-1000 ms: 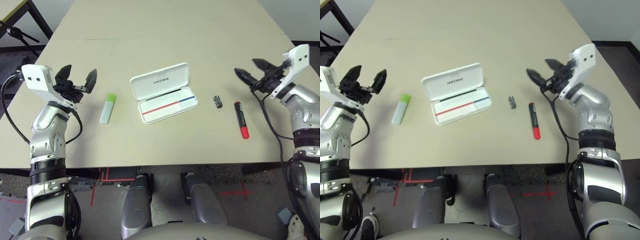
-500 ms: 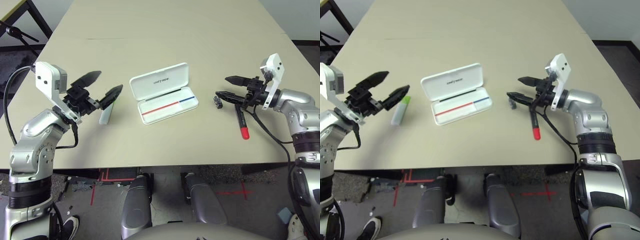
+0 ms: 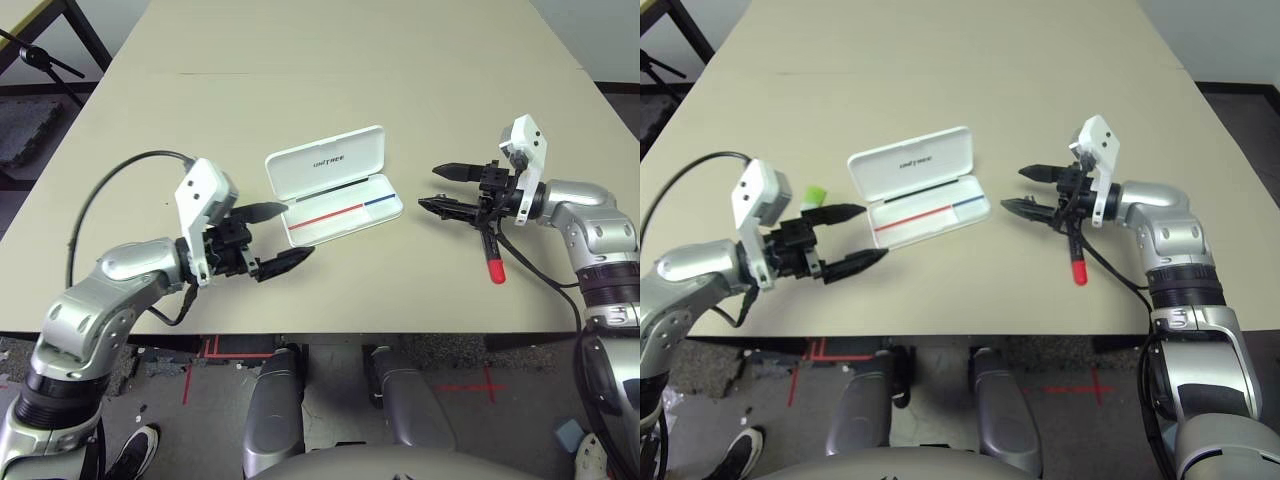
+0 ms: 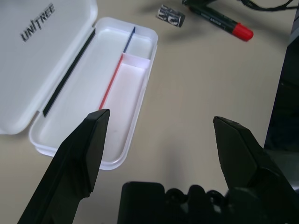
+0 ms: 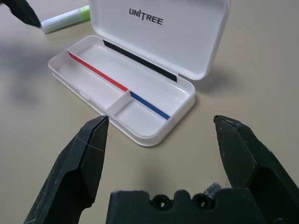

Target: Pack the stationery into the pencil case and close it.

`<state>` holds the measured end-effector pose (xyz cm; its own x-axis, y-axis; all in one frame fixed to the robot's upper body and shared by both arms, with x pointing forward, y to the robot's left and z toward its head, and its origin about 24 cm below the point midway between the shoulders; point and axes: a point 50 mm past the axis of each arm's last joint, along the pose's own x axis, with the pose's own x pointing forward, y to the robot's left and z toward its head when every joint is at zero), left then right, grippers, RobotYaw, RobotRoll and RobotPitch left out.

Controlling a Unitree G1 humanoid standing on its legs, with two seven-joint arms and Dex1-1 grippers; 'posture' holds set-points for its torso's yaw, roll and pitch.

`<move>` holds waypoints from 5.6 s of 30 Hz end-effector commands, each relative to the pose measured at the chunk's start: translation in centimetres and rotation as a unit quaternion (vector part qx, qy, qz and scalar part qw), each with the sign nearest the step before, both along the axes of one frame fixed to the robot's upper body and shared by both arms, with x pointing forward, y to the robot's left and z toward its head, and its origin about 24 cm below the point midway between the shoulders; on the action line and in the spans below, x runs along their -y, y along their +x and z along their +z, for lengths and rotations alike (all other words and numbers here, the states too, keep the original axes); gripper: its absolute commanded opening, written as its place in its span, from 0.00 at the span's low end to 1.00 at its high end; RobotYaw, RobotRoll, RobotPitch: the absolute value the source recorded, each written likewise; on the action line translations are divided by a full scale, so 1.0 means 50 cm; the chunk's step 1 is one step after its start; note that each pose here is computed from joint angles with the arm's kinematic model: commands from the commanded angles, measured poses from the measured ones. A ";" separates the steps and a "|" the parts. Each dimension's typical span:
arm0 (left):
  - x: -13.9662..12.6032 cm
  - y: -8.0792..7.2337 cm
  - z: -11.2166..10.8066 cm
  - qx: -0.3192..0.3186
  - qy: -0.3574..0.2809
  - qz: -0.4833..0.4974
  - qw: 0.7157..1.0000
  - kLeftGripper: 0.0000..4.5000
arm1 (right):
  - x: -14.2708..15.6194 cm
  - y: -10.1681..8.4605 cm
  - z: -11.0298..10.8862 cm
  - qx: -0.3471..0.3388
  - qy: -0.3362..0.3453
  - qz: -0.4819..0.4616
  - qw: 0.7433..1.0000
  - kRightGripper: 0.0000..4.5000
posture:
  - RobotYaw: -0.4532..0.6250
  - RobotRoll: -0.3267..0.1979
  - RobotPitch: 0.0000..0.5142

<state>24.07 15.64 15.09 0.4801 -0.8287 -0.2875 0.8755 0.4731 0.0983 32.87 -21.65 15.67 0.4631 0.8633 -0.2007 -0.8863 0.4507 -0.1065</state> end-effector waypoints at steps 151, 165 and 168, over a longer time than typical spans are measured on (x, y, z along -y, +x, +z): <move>-0.010 0.027 0.044 0.094 0.115 -0.169 0.974 1.00 | -0.010 -0.112 0.015 -0.086 -0.024 -0.486 0.869 1.00 | 0.33 0.62 0.45; -0.009 0.031 0.044 0.098 0.116 -0.174 0.973 1.00 | -0.005 -0.161 -0.059 -0.152 -0.054 -0.513 0.843 1.00 | 0.34 0.62 0.45; -0.011 0.030 0.046 0.100 0.118 -0.172 0.973 1.00 | -0.003 -0.167 -0.076 -0.173 -0.059 -0.514 0.838 1.00 | 0.34 0.62 0.45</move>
<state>25.64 16.15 17.66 0.2609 -0.8782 -0.4009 0.9267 0.1115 0.3588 24.95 -21.02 12.62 0.8680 0.0352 -0.4954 -0.0521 0.9984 -0.0203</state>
